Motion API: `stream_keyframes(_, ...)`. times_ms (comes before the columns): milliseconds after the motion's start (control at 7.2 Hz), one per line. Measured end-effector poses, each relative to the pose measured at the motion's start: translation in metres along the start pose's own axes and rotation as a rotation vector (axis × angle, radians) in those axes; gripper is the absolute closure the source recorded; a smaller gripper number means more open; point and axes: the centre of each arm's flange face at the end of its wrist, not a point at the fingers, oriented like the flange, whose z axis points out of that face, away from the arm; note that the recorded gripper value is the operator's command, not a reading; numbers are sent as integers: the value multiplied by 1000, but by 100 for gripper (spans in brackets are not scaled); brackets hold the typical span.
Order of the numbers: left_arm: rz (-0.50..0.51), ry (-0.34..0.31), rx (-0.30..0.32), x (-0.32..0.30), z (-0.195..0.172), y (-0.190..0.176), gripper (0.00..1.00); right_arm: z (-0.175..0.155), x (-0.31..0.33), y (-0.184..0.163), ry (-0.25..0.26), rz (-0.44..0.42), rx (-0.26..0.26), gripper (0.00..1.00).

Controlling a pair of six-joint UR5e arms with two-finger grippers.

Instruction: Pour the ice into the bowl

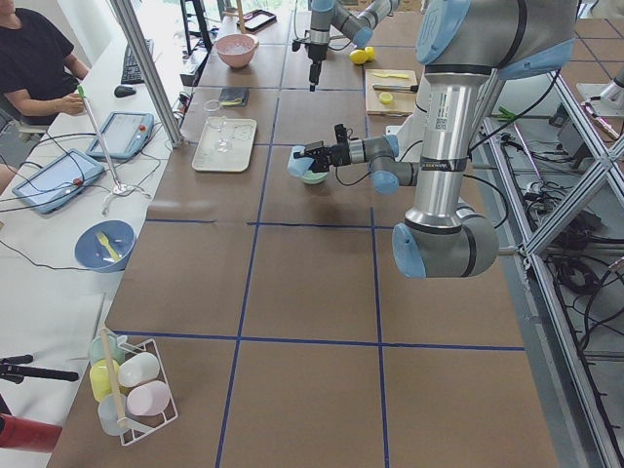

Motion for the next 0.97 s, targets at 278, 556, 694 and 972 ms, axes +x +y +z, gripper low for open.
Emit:
stream_keyframes(278,186,-46,-7,-3,0,0,100,1,1,-1,3,4,1,0)
stream_keyframes(556,340,-94,-22,-4,0,0,100,1,0,-1,3,7,2,0)
stream_keyframes(694,390,-105,-27,-2,1,1,100,1,0,-1,3,7,2,0)
stream_keyframes(972,462,-111,-33,-2,0,1,100,1,-2,-1,1,7,2,0)
